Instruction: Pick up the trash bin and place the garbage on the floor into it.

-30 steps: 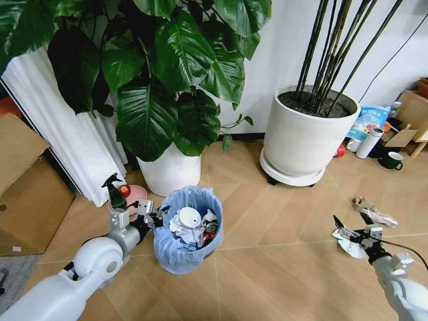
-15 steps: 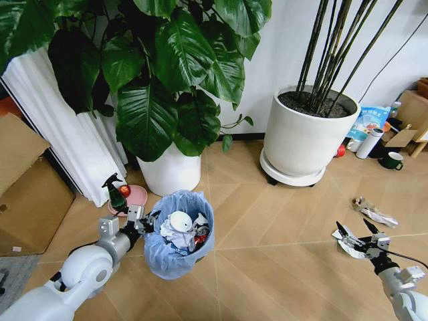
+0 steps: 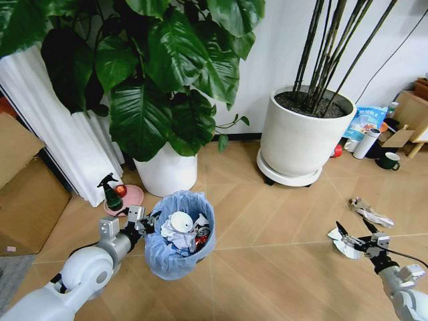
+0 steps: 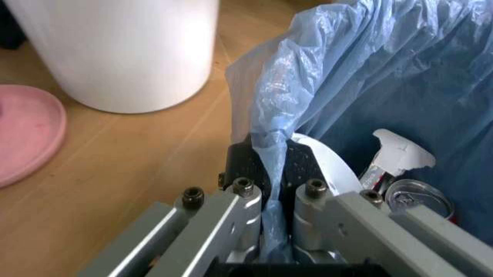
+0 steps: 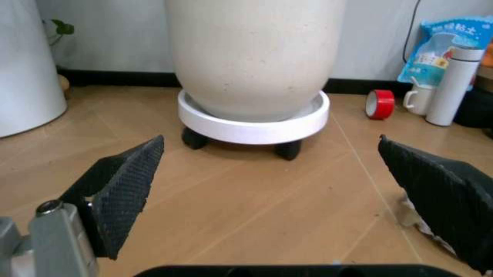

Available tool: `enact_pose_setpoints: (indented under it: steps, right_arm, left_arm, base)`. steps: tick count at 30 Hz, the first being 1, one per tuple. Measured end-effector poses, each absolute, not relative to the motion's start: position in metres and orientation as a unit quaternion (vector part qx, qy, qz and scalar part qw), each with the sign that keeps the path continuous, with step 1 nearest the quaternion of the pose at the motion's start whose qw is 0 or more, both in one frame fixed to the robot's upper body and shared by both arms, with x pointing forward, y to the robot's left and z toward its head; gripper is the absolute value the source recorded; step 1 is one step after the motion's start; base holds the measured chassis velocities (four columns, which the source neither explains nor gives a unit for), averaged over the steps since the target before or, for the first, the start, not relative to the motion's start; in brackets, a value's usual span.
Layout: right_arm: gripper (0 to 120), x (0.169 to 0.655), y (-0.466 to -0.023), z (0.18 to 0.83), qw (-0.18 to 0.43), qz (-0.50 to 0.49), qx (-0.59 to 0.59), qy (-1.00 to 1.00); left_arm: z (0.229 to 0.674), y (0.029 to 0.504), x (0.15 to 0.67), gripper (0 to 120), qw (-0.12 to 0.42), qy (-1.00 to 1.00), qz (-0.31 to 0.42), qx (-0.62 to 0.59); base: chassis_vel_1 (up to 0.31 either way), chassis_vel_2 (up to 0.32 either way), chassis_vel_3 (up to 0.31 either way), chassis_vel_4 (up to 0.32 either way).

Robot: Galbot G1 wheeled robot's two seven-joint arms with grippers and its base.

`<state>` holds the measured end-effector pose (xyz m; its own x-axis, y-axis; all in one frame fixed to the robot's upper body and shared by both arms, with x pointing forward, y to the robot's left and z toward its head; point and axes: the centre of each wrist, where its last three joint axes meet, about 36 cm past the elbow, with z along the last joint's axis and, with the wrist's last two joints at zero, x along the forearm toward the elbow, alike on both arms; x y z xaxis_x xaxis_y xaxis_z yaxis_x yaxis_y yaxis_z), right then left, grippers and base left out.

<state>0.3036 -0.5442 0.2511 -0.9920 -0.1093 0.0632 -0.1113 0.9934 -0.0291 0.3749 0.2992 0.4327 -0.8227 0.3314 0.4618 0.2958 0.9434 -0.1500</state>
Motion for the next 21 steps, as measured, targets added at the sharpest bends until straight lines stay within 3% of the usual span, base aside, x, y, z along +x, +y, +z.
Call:
enact_pose_setpoints:
  steps: [11, 21]
  right_arm:
    - [100, 0.3026, -0.5429, 0.2488, 0.033, 0.013, 0.059, -0.998]
    - [100, 0.3032, -0.543, 0.248, 0.032, 0.013, 0.064, -0.997]
  left_arm:
    - [0.4317, 0.2975, 0.3749, 0, 0.248, -0.954, 0.039, -0.165]
    - [0.4312, 0.2971, 0.3747, 0, 0.249, -0.954, 0.04, -0.165]
  base:
    - [-0.145, -0.136, 0.154, 0.133]
    - [-0.279, -0.19, 0.272, 0.183]
